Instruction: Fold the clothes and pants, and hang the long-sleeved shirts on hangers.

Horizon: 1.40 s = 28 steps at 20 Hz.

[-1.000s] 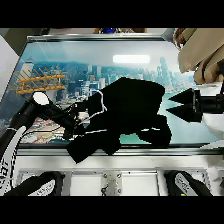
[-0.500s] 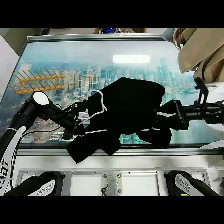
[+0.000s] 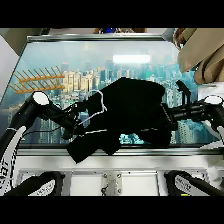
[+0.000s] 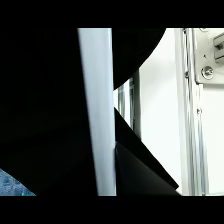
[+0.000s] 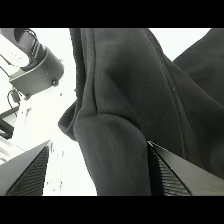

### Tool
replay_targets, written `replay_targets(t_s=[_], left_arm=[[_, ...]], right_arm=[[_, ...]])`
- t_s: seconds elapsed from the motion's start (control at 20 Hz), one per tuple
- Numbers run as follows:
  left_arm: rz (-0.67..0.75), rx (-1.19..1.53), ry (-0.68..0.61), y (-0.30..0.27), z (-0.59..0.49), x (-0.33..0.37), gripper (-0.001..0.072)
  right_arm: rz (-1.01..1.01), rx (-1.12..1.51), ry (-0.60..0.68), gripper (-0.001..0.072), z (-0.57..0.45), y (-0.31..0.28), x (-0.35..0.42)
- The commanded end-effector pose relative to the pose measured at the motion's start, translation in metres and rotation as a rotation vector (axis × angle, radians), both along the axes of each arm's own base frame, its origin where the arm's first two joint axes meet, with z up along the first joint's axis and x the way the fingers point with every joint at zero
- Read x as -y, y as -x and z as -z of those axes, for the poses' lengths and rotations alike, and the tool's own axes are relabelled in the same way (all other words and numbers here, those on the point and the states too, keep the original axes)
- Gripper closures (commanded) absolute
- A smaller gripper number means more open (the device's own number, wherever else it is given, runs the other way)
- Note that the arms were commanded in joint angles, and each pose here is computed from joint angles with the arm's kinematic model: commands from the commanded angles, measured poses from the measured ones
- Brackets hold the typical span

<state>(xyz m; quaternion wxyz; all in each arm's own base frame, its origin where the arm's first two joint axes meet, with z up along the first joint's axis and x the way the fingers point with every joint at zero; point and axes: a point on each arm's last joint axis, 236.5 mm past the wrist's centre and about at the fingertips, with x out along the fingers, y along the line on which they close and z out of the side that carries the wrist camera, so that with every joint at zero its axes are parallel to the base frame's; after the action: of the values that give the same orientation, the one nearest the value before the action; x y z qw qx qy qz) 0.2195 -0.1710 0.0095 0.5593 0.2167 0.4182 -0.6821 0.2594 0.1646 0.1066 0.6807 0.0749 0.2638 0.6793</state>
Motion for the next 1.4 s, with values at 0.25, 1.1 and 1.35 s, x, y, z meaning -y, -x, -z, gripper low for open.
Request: replay_targets(t_s=[0.25,1.1,1.35], left_arm=[[0.000,0.000,0.000,0.000,0.000,0.000,0.0690],[0.001,0.000,-0.001,0.000,0.000,0.000,0.0690],[0.001,0.000,-0.001,0.000,0.000,0.000,0.0690]], right_arm=[[-0.005,0.013,0.017,0.0052,0.006,-0.004,-0.016],[0.002,0.019,-0.013,0.0054,-0.001,-0.006,-0.021],[0.001,0.019,-0.011,0.0252,-0.001,-0.006,-0.021]])
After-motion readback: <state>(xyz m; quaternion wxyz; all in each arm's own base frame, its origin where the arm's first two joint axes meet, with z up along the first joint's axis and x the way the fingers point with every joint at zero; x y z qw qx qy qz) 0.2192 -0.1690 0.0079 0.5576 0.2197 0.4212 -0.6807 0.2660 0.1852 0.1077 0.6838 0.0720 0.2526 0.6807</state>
